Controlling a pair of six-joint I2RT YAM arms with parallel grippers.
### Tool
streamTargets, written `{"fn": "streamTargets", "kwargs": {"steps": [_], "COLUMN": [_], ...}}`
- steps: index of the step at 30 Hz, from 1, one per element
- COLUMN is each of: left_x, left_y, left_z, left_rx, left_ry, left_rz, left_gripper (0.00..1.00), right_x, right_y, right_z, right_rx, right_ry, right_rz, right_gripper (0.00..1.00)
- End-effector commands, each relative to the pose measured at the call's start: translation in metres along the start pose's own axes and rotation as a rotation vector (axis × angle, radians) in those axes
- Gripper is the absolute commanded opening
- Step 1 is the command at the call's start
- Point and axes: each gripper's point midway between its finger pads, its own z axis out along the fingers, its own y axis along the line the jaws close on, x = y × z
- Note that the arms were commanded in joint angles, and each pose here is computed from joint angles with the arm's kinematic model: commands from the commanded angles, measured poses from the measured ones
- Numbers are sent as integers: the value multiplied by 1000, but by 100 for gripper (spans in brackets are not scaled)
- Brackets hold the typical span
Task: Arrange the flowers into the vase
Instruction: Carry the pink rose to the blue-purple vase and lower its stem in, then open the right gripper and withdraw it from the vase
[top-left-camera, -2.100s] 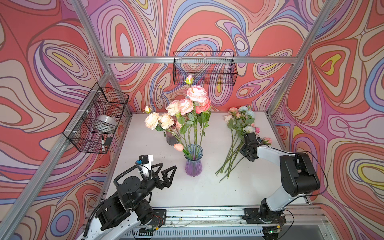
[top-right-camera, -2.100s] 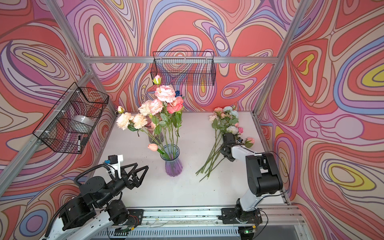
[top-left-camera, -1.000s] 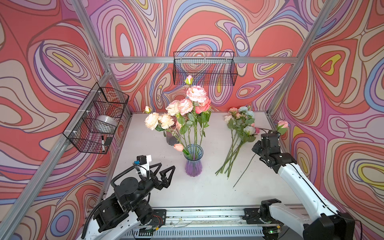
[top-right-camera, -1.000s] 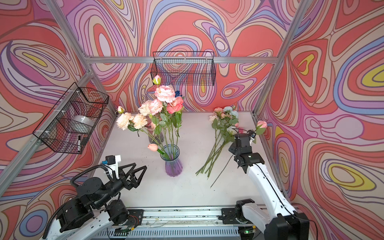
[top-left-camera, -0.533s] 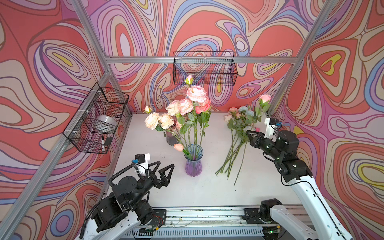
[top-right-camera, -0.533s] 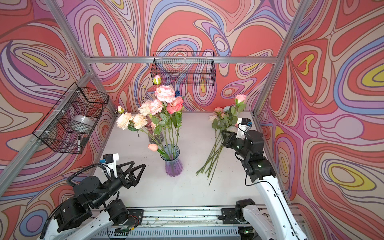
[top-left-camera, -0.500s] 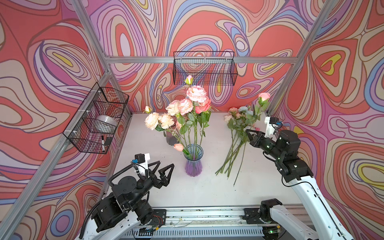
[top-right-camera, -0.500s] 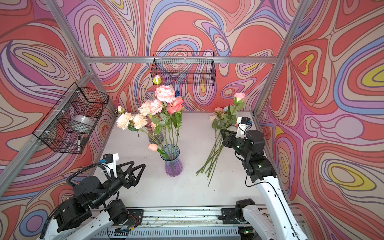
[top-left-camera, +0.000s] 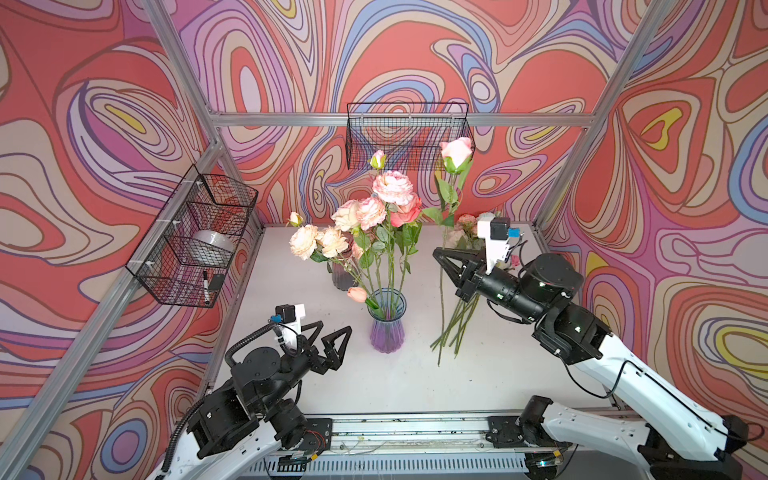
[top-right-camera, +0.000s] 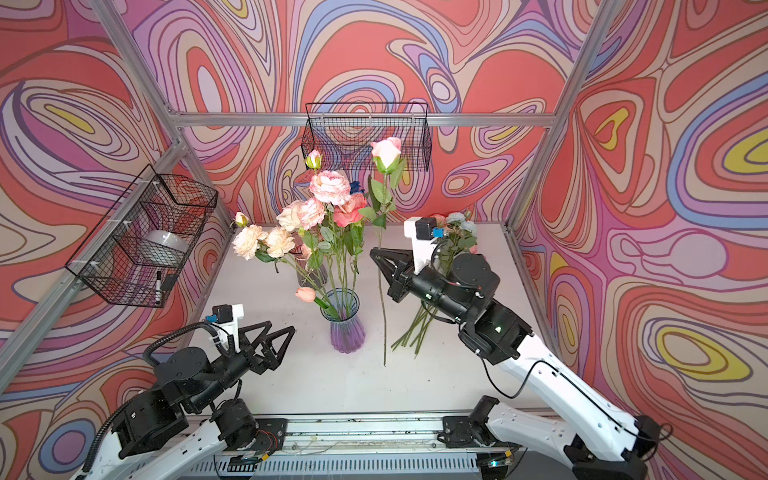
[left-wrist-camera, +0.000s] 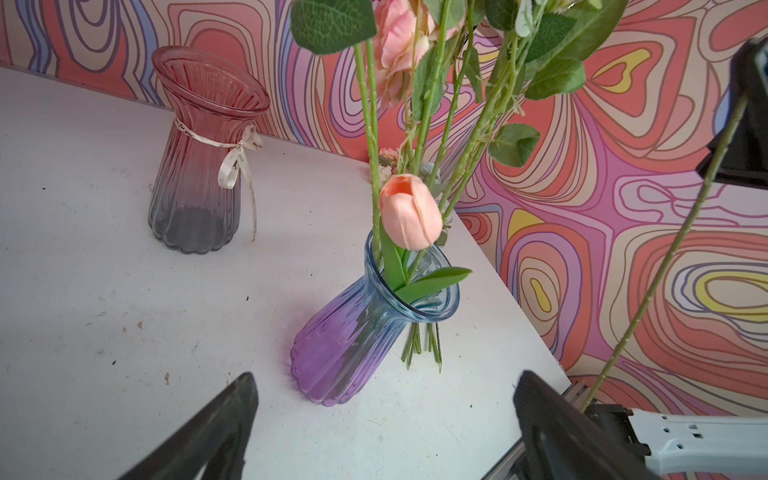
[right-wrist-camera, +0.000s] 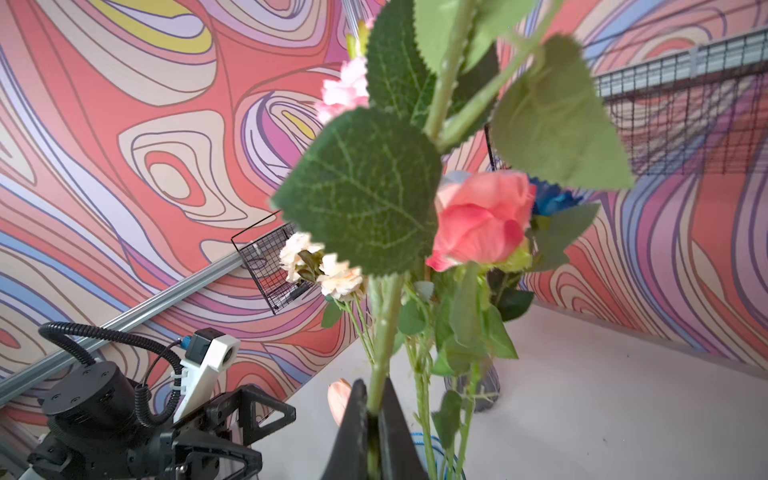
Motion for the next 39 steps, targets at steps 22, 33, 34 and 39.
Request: {"fn": "streamTargets", "kwargs": {"steps": [22, 33, 34, 39], "left_x": [-20, -20, -20, -19], "left_y": [-10, -10, -10, -10], "left_z": [-9, -9, -9, -7], "left_rx": [15, 14, 15, 13], "left_ry": [-37, -39, -39, -31], "left_rz": [3, -1, -1, 1], "left_gripper": [98, 98, 98, 98], "right_x": [-26, 17, 27, 70], "right_y": [62, 6, 3, -14], "right_z": [27, 52, 55, 63], "right_rx": [244, 311, 311, 341], "right_ry": [-504, -411, -391, -307], "right_rz": [-431, -325, -318, -267], "right_gripper": [0, 0, 0, 0]}}
